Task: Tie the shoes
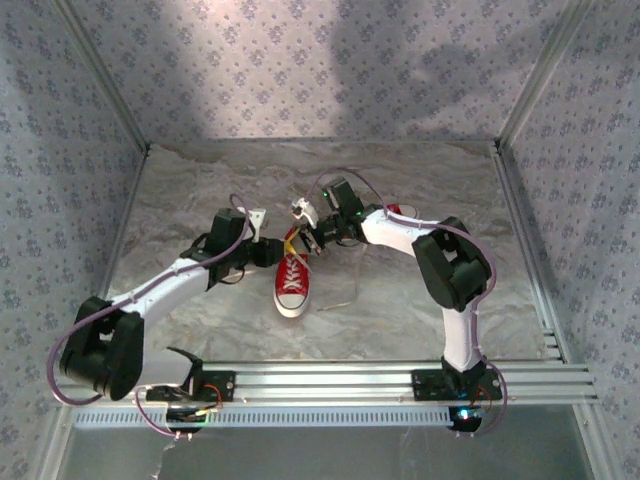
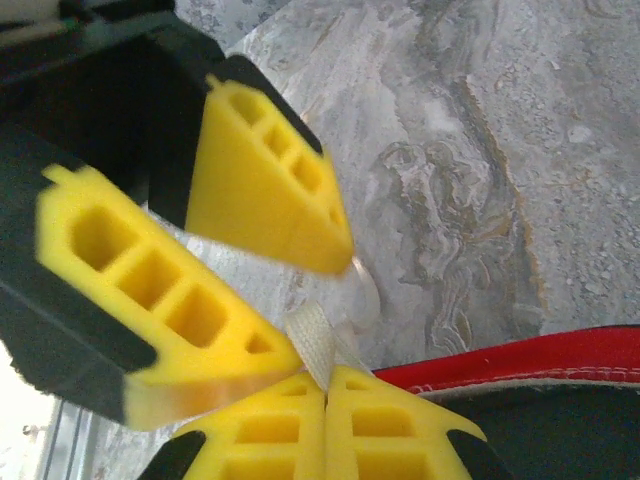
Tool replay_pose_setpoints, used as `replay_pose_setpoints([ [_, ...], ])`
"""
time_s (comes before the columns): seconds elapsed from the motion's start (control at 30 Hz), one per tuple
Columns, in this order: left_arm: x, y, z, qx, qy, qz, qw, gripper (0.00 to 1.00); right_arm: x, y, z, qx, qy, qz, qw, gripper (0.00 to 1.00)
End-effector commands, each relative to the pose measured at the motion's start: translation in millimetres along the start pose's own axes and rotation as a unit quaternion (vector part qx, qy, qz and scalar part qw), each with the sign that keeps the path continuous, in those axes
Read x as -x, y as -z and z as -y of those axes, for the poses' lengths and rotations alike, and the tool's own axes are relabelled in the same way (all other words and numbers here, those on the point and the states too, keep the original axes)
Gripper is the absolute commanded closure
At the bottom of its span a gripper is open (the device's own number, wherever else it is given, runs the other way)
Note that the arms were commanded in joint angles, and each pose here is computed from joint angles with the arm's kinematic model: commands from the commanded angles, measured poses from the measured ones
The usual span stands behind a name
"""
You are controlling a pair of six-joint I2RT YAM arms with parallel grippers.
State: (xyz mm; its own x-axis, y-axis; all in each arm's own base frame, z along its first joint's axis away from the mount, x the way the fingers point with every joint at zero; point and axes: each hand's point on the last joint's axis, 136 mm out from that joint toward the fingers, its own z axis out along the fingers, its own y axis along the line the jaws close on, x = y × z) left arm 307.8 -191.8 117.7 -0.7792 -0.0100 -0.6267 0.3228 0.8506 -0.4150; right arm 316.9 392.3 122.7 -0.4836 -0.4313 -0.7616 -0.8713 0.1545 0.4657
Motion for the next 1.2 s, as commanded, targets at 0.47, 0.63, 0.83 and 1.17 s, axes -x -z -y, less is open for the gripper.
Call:
replay_pose_setpoints([
  [0.47, -75.1, 121.2, -160.9, 0.403, 0.367, 0.045, 0.837, 0.22, 7.6, 4.9, -15.3, -0.053, 0.032, -0.014, 0.998, 1.00],
  [0.63, -75.5, 109.2, -175.6, 0.432, 0.379, 0.013, 0.819, 0.27, 6.4, 1.7, -17.8, -0.051, 0.034, -0.020, 0.998, 1.00],
  [0.83, -69.1, 76.6, -185.6, 0.418, 0.380, -0.009, 0.825, 0.38, 2.1, -1.4, -20.8, -0.050, 0.038, -0.030, 0.998, 1.00],
  [1.17, -58.5, 61.0, -203.1, 0.426, 0.385, -0.015, 0.819, 0.44, -0.8, -2.7, -19.7, -0.049, 0.036, -0.033, 0.998, 1.00],
])
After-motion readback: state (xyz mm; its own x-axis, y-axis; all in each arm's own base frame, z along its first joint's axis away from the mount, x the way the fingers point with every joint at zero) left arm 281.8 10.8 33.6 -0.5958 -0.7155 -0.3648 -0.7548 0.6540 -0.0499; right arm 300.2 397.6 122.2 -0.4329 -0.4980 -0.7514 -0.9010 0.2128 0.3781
